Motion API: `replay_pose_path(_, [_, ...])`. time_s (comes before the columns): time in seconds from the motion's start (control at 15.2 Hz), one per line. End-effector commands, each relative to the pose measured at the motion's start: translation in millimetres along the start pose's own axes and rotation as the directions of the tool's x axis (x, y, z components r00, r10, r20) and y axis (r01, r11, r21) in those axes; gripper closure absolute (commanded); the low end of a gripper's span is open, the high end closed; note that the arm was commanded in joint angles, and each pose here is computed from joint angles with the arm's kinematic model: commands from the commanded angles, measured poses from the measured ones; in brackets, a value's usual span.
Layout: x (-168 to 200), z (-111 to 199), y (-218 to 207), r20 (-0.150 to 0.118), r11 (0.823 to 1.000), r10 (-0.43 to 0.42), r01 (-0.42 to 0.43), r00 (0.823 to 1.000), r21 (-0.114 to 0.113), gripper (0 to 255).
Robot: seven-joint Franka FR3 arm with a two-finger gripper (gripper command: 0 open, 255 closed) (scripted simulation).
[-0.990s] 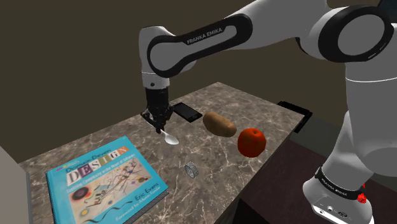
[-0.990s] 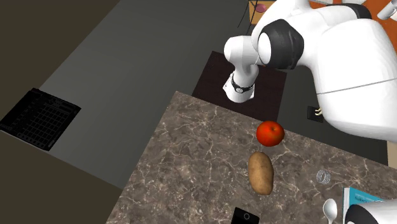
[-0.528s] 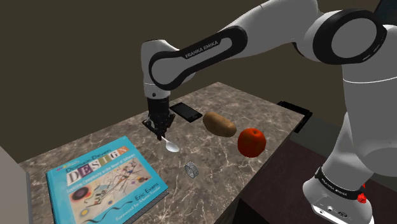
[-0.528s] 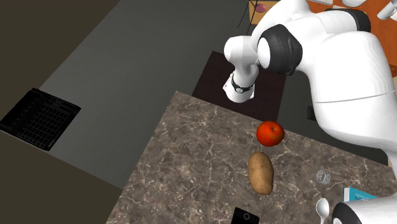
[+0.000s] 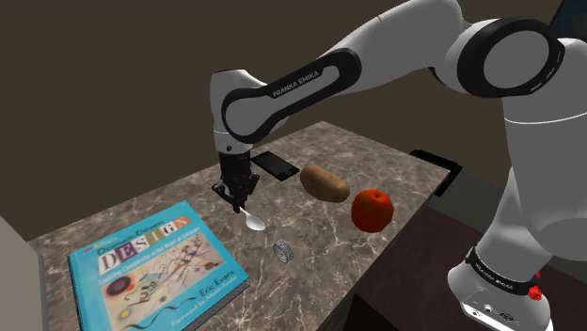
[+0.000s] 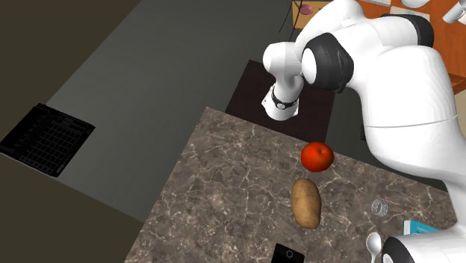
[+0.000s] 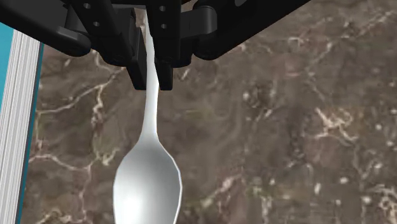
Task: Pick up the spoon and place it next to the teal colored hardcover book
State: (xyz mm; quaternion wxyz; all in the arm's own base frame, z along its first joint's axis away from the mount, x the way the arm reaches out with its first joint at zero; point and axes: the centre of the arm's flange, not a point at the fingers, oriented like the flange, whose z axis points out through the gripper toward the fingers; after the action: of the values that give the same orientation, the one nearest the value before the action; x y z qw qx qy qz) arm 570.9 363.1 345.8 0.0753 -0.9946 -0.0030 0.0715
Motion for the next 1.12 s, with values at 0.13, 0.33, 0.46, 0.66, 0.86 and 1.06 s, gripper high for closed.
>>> replay_pose_path(0.13, [0.0,0.0,0.0,0.0,1.0,0.0,0.0,1.0,0.0,0])
replay_pose_path(0.33, [0.0,0.0,0.0,0.0,1.0,0.0,0.0,1.0,0.0,0])
replay_pose_path(0.46, [0.0,0.0,0.0,0.0,1.0,0.0,0.0,1.0,0.0,0])
replay_pose_path(0.66, [0.0,-39.5,0.0,0.0,1.0,0.0,0.0,1.0,0.0,0])
replay_pose_path(0.86, [0.0,-50.0,0.1,0.0,1.0,0.0,0.0,1.0,0.0,0])
replay_pose_path(1.06, [0.0,-50.0,0.0,0.0,1.0,0.0,0.0,1.0,0.0,0])
